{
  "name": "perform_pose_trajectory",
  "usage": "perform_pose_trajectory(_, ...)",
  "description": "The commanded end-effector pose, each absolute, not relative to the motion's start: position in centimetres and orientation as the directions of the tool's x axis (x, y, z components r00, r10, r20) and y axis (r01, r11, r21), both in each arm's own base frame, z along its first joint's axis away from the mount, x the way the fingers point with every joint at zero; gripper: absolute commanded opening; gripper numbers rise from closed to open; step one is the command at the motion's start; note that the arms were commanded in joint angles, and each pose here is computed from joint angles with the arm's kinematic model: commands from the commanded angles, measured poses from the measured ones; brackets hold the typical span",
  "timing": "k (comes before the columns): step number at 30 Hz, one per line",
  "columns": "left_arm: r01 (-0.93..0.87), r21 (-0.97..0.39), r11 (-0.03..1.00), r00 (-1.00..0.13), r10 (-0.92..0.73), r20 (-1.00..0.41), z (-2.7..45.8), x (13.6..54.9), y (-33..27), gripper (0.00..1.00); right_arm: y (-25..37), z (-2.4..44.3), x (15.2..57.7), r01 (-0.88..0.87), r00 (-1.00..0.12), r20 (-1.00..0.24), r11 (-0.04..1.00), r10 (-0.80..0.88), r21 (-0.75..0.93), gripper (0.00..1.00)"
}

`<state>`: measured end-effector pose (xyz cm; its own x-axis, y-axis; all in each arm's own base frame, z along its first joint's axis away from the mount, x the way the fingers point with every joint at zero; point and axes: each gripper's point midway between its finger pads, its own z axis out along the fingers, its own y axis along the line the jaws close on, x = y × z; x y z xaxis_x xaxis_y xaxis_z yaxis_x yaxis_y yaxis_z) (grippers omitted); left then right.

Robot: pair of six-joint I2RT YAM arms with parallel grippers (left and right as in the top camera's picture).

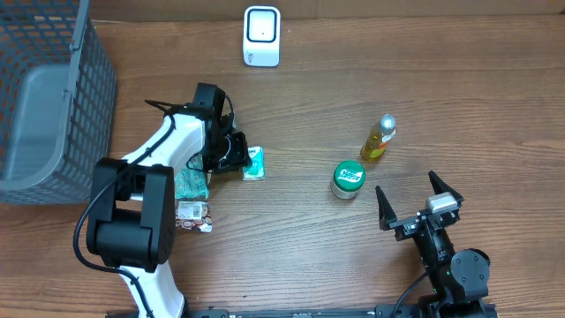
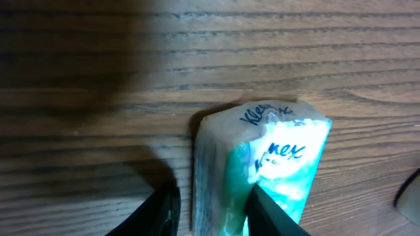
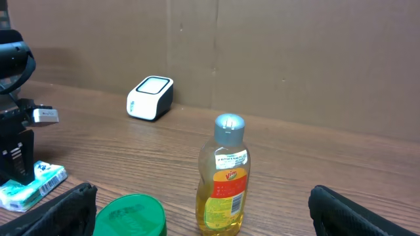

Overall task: Scan the item barcode
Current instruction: 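Lift the tissue pack and rotate it with the left gripper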

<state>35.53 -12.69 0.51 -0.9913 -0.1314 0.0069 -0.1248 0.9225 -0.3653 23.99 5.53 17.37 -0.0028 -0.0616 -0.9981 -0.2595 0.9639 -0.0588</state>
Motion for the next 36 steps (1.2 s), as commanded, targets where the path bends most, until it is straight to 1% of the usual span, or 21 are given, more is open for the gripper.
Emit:
perform_pose_trajectory(1,-0.127,-0.338,0.933,-0.991,-0.129,0.014,-0.5,34.3,-12.3,0.31,5.4,17.1,24.0,-0.251,-0.002,-0.998,0.966,-0.059,-0.057,1.00)
perform_pose_trajectory(2,-0.134,-0.335,0.933,-0.991,-0.134,0.023,-0.8,34.0,-12.2,0.30,5.4,17.1,24.0,-0.251,-0.002,-0.998,0.966,-0.059,-0.057,1.00)
perform_pose_trajectory(3,-0.136,-0.335,0.932,-0.991,-0.134,0.029,-1.0,33.8,-12.2,0.24,5.4,17.1,24.0,-0.251,-0.002,-0.998,0.966,-0.059,-0.057,1.00)
perform_pose_trajectory(4,-0.137,-0.334,0.932,-0.990,-0.133,0.034,-1.0,33.6,-12.2,0.13,5.4,17.1,24.0,-0.251,-0.002,-0.998,0.966,-0.059,-0.057,1.00)
perform_pose_trajectory(5,-0.139,-0.334,0.932,-0.990,-0.134,0.037,-1.0,33.5,-12.2,0.05,5.4,17.1,24.0,-0.251,-0.002,-0.998,0.966,-0.059,-0.057,1.00)
perform_pose_trajectory(7,-0.139,-0.345,0.928,-0.990,-0.136,0.033,-0.7,33.7,-12.3,0.04,5.4,17.1,24.0,-0.251,-0.002,-0.998,0.966,-0.059,-0.057,1.00)
perform_pose_trajectory(9,-0.141,-0.389,0.910,-0.990,-0.141,0.031,0.1,34.1,-12.7,0.04,5.4,17.1,24.0,-0.251,-0.002,-0.998,0.966,-0.059,-0.057,1.00)
perform_pose_trajectory(11,-0.134,-0.471,0.872,-0.990,-0.138,0.027,1.5,34.8,-13.5,0.04,5.4,17.1,24.0,-0.251,-0.002,-0.998,0.966,-0.059,-0.057,1.00)
perform_pose_trajectory(12,-0.121,-0.535,0.836,-0.991,-0.128,0.023,2.6,35.2,-14.2,0.04,5.4,17.1,24.0,-0.251,-0.002,-0.998,0.966,-0.059,-0.057,1.00)
perform_pose_trajectory(13,-0.100,-0.598,0.795,-0.993,-0.114,0.014,3.8,35.7,-14.8,0.04,5.4,17.1,24.0,-0.251,-0.002,-0.998,0.966,-0.059,-0.057,1.00)
perform_pose_trajectory(16,-0.024,-0.780,0.625,-0.997,-0.075,-0.030,7.9,36.9,-16.0,0.04,5.4,17.2,24.0,-0.251,-0.001,-0.998,0.966,-0.059,-0.057,1.00)
perform_pose_trajectory(19,-0.008,-0.883,0.469,-0.995,-0.090,-0.039,10.8,37.6,-15.6,0.04,5.4,17.1,24.0,-0.251,-0.002,-0.998,0.966,-0.059,-0.057,1.00)
perform_pose_trajectory(21,0.016,-0.924,0.382,-0.995,-0.088,-0.054,12.4,37.6,-15.3,0.04,5.4,17.1,24.0,-0.251,-0.002,-0.998,0.966,-0.059,-0.057,1.00)
perform_pose_trajectory(24,0.086,-0.971,0.221,-0.992,-0.068,-0.104,15.2,37.4,-15.3,0.04,5.4,17.1,24.0,-0.251,-0.002,-0.998,0.966,-0.059,-0.057,1.00)
perform_pose_trajectory(28,0.175,-0.984,0.016,-0.983,-0.045,-0.176,18.7,36.7,-15.5,0.04,5.4,17.1,24.0,-0.251,-0.002,-0.998,0.966,-0.059,-0.057,1.00)
perform_pose_trajectory(29,0.179,-0.984,-0.003,-0.983,-0.044,-0.179,19.1,36.7,-15.5,0.04,5.4,17.1,24.0,-0.251,-0.002,-0.998,0.966,-0.059,-0.057,1.00)
perform_pose_trajectory(32,0.163,-0.987,-0.004,-0.986,-0.043,-0.163,19.1,36.7,-15.6,0.04,5.4,17.1,24.0,-0.251,-0.002,-0.998,0.966,-0.059,-0.057,1.00)
perform_pose_trajectory(36,0.106,-0.994,-0.008,-0.994,-0.038,-0.105,19.2,36.1,-15.8,0.04,5.4,17.1,24.0,-0.251,-0.002,-0.998,0.966,-0.059,-0.057,1.00)
